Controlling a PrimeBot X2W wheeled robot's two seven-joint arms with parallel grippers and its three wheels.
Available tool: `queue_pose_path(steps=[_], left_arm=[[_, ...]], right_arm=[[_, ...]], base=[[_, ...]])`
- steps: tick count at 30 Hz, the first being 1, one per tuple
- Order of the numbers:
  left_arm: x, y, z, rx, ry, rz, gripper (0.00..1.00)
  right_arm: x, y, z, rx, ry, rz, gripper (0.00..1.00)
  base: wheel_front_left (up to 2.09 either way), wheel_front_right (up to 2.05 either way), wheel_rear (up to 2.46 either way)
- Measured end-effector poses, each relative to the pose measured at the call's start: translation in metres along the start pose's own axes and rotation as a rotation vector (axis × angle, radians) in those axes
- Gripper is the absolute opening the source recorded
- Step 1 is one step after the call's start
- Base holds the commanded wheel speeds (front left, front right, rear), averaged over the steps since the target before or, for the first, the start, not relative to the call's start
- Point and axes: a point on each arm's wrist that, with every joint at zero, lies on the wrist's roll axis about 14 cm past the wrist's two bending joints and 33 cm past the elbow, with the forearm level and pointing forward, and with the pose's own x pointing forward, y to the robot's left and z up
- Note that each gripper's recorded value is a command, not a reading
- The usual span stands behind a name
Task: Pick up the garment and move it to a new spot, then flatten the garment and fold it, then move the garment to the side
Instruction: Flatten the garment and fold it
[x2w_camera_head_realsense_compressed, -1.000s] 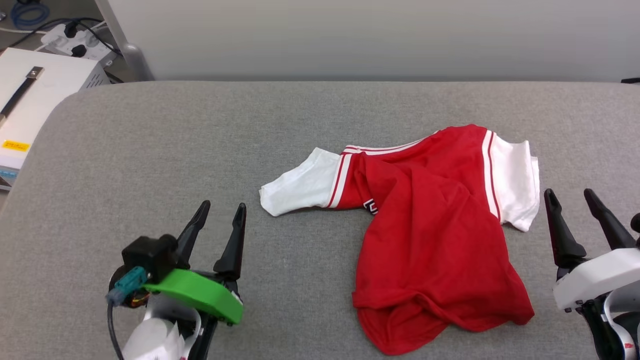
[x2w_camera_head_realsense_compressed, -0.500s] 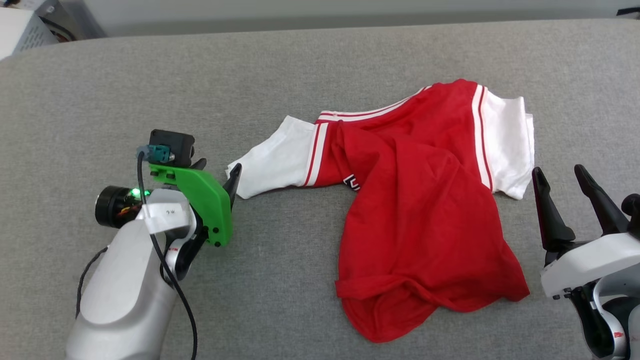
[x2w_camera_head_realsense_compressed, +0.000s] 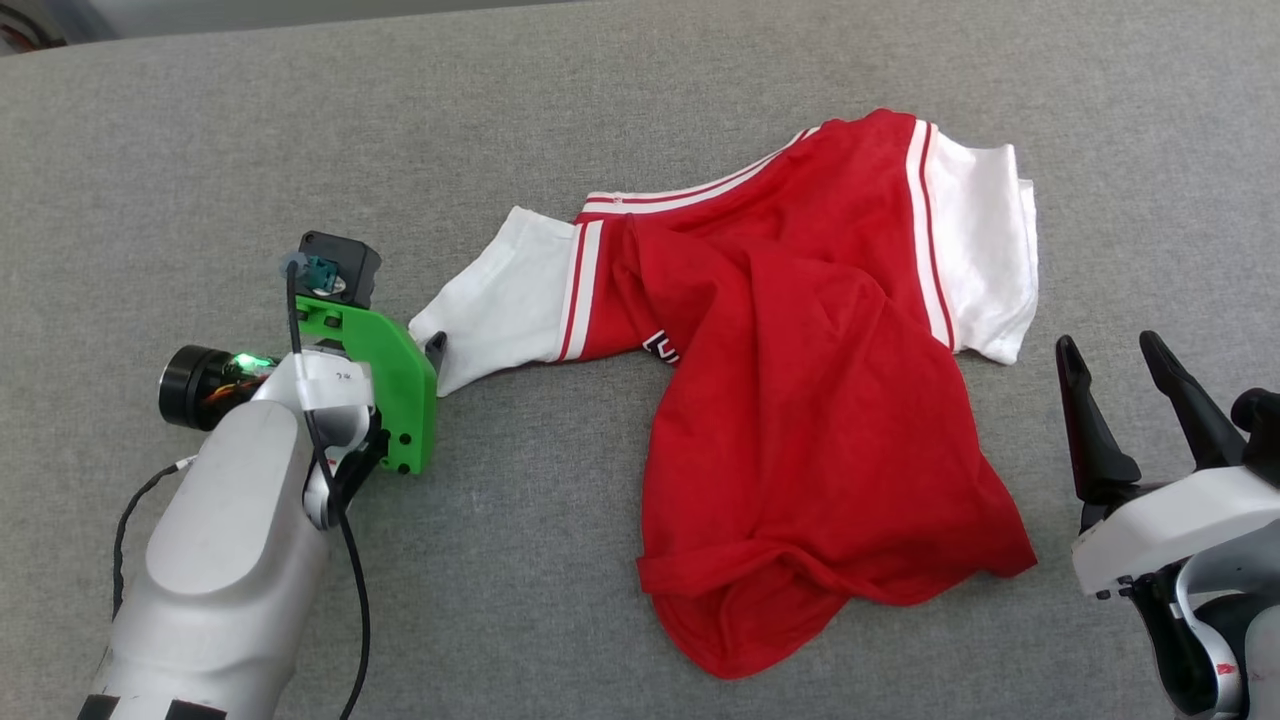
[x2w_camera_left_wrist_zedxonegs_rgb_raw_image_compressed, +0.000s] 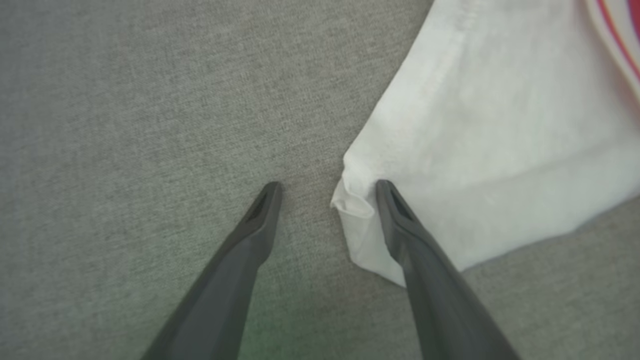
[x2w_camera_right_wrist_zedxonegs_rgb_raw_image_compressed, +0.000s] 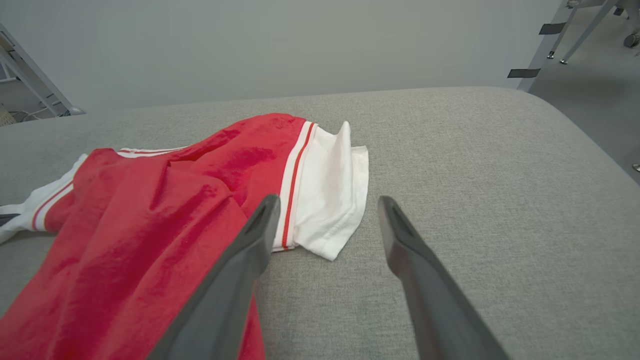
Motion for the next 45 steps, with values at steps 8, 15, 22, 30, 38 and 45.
queue_pose_path(steps=[8, 15, 22, 30, 38, 45], left_arm=[[-0.006, -0.006, 0.008, 0.008, -0.057, -0.017, 0.0], [-0.036, -0.015, 0.05, 0.009, -0.342, -0.031, 0.0], [-0.103, -0.013, 0.114, -0.043, -0.714, -0.089, 0.0], [-0.111, -0.018, 0.104, -0.017, -0.74, -0.136, 0.0], [-0.114, -0.013, 0.093, -0.026, -0.745, -0.133, 0.0], [-0.109, -0.007, 0.084, -0.042, -0.727, -0.121, 0.0]], right_arm=[[0.001, 0.002, 0.001, 0.0, -0.004, 0.009, 1.0], [0.004, 0.003, 0.004, -0.039, 0.035, 0.033, 1.0], [0.043, -0.012, -0.005, -0.116, 0.333, 0.013, 1.0], [0.088, -0.04, -0.012, -0.163, 0.522, -0.05, 1.0], [0.127, -0.046, -0.042, -0.224, 0.655, -0.053, 1.0], [0.148, -0.035, -0.068, -0.288, 0.726, -0.012, 1.0]], base=[[0.0, 0.0, 0.0], [0.0, 0.0, 0.0], [0.0, 0.0, 0.0], [0.0, 0.0, 0.0], [0.0, 0.0, 0.0], [0.0, 0.0, 0.0]])
